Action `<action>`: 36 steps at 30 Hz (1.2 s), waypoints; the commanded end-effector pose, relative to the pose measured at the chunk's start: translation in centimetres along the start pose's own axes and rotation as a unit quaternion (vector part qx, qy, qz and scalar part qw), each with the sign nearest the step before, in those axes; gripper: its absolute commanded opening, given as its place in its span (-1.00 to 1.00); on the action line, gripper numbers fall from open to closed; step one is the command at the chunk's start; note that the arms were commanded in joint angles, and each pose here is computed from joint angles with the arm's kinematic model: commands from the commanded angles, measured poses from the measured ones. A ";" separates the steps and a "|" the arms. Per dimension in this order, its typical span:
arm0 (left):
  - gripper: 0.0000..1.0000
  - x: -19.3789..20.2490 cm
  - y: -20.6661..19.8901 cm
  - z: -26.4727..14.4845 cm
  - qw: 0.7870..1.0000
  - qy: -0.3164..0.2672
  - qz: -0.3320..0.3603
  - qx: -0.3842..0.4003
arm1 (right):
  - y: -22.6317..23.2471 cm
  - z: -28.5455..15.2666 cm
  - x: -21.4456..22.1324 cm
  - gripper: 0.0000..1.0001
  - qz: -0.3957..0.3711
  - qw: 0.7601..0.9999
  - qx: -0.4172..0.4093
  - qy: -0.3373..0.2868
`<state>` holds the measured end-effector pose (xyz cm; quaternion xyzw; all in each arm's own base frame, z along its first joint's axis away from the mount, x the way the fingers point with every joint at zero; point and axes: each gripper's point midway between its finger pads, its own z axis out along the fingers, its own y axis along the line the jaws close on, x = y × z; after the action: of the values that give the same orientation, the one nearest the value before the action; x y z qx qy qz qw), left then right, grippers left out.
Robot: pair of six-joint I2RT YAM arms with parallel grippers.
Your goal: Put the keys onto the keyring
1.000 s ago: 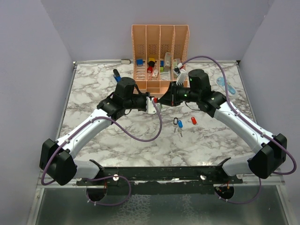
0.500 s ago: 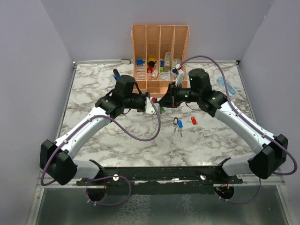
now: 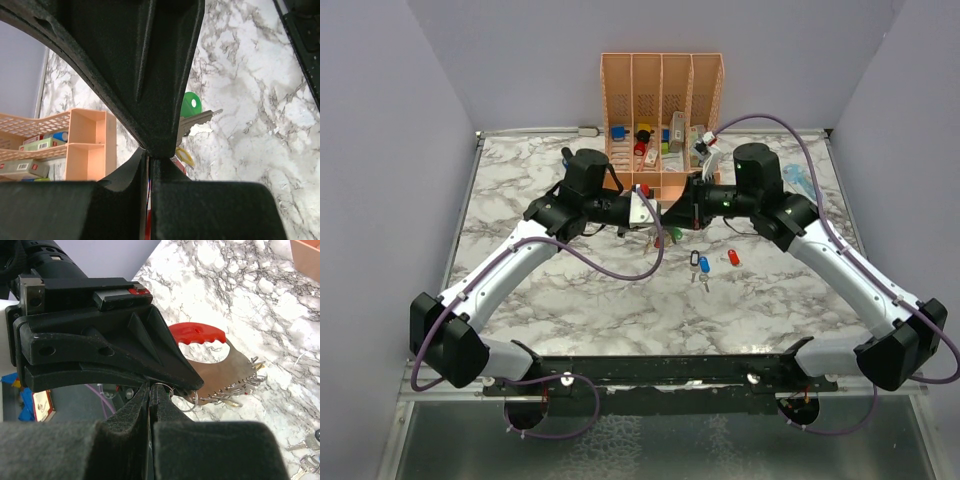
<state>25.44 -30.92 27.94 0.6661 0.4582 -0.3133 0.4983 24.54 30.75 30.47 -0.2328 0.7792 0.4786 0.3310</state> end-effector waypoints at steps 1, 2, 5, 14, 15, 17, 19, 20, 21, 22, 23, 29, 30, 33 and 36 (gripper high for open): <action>-1.00 -6.8 -0.2 0.3 0.992 -0.112 0.048 0.036 | 1.0 -0.2 -0.4 -0.98 -0.005 1.000 0.003 -0.001; -1.00 -6.9 -0.3 0.3 0.992 -0.115 0.044 0.039 | 0.9 -0.2 -0.5 -0.98 -0.004 1.000 0.006 -0.002; -1.00 -7.3 -0.2 0.2 0.991 -0.122 0.034 0.042 | 1.2 -0.3 -1.0 -0.94 -0.003 1.000 0.006 -0.004; -1.00 -7.0 -0.1 0.3 0.991 -0.125 0.011 0.045 | 1.6 -1.4 -2.0 -0.87 -0.003 0.999 0.032 -0.011; -1.00 -7.0 -0.1 0.3 0.991 -0.126 0.010 0.045 | 1.6 -1.6 -2.1 -0.87 -0.004 0.999 0.034 -0.012; -1.00 -7.0 0.2 0.3 0.991 -0.127 0.006 0.043 | 1.6 -1.9 -2.2 -0.85 -0.001 0.999 0.042 -0.013; -1.00 -6.9 0.4 0.3 0.991 -0.128 0.003 0.041 | 1.6 -2.2 -2.3 -0.80 -0.001 0.999 0.049 -0.014; -1.00 -6.9 0.5 0.3 0.991 -0.128 0.002 0.040 | 1.6 -2.3 -2.4 -0.76 -0.002 0.999 0.052 -0.016; -1.00 -6.9 0.5 0.3 0.991 -0.129 0.001 0.040 | 1.6 -2.4 -2.5 -0.71 -0.002 0.998 0.055 -0.018; -1.00 -6.9 0.6 0.3 0.991 -0.130 0.002 0.039 | 1.6 -2.5 -2.6 -0.67 -0.002 0.998 0.058 -0.020; -1.00 -6.8 0.7 0.3 0.991 -0.130 0.001 0.038 | 1.6 -2.6 -2.7 -0.64 -0.002 0.998 0.059 -0.020; -1.00 -6.7 1.2 0.1 0.991 -0.132 0.003 0.030 | 1.6 -3.3 -3.3 -0.56 -0.007 0.997 0.078 -0.027; -1.00 -6.7 1.2 0.1 0.991 -0.132 0.002 0.029 | 1.5 -3.4 -3.4 -0.56 -0.008 0.996 0.082 -0.027; -1.00 -6.6 1.3 0.0 0.991 -0.134 0.001 0.026 | 1.6 -3.7 -3.5 -0.55 -0.008 0.996 0.086 -0.027; -1.00 -6.4 1.5 -0.1 0.991 -0.135 -0.002 0.021 | 1.6 -3.9 -3.5 -0.56 -0.007 0.995 0.092 -0.025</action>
<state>24.78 -32.88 31.51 0.6251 0.4244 -0.4039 0.5157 24.71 28.79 34.61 -0.1985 0.8049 0.4265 0.3616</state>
